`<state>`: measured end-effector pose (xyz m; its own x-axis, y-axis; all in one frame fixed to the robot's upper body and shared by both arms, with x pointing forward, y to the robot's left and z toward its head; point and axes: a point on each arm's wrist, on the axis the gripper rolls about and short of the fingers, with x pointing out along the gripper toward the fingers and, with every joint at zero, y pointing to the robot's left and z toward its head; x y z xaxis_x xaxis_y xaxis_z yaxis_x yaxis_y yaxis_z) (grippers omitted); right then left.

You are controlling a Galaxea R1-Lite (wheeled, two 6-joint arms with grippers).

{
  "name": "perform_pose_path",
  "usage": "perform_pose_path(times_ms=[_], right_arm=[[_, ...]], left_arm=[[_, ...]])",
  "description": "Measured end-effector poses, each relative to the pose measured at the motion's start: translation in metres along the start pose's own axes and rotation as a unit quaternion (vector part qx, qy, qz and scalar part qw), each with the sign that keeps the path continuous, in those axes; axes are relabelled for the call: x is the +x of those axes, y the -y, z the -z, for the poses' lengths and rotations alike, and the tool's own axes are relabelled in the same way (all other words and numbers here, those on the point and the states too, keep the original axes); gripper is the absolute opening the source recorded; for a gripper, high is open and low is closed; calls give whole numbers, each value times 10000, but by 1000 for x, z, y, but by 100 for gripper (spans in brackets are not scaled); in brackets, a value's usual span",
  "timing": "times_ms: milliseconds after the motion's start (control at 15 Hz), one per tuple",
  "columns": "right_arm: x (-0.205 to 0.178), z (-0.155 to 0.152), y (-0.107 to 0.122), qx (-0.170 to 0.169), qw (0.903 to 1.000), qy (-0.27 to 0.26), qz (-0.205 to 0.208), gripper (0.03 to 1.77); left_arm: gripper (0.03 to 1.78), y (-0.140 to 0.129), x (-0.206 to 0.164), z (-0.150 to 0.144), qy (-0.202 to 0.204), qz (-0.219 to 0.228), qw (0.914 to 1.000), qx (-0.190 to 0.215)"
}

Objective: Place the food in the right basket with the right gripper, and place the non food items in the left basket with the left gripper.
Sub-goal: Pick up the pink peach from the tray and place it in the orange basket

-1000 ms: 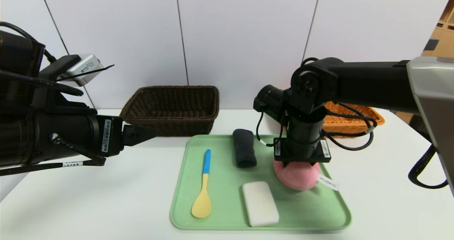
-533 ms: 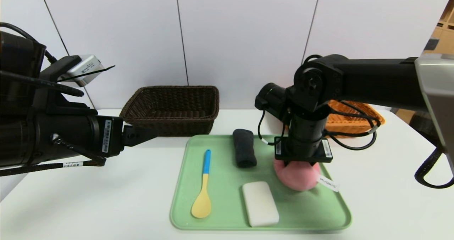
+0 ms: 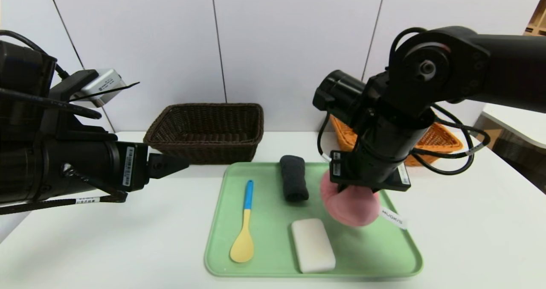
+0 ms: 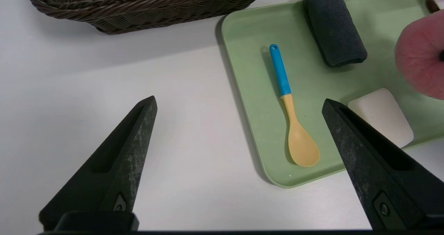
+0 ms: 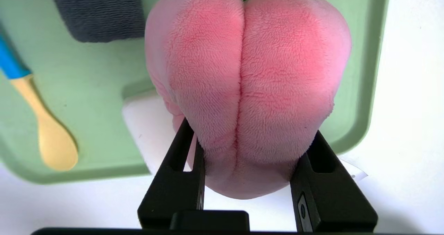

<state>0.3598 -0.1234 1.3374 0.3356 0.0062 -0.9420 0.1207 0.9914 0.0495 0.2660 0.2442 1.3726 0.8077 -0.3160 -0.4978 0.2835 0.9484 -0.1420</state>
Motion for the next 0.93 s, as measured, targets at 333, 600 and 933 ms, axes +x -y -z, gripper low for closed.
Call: perform_pose_path(times_ms=[333, 600, 933], right_arm=[[-41, -3, 8, 122, 9942, 766, -739, 66], [-74, -38, 23, 656, 9580, 2195, -1724, 66], [-72, -92, 77, 1453, 9256, 3104, -1606, 66]], left_arm=[[169, -1, -1, 3, -32, -6, 10000, 4], [169, -1, -1, 6, -75, -14, 10000, 10], [169, -1, -1, 6, -69, -12, 10000, 23]])
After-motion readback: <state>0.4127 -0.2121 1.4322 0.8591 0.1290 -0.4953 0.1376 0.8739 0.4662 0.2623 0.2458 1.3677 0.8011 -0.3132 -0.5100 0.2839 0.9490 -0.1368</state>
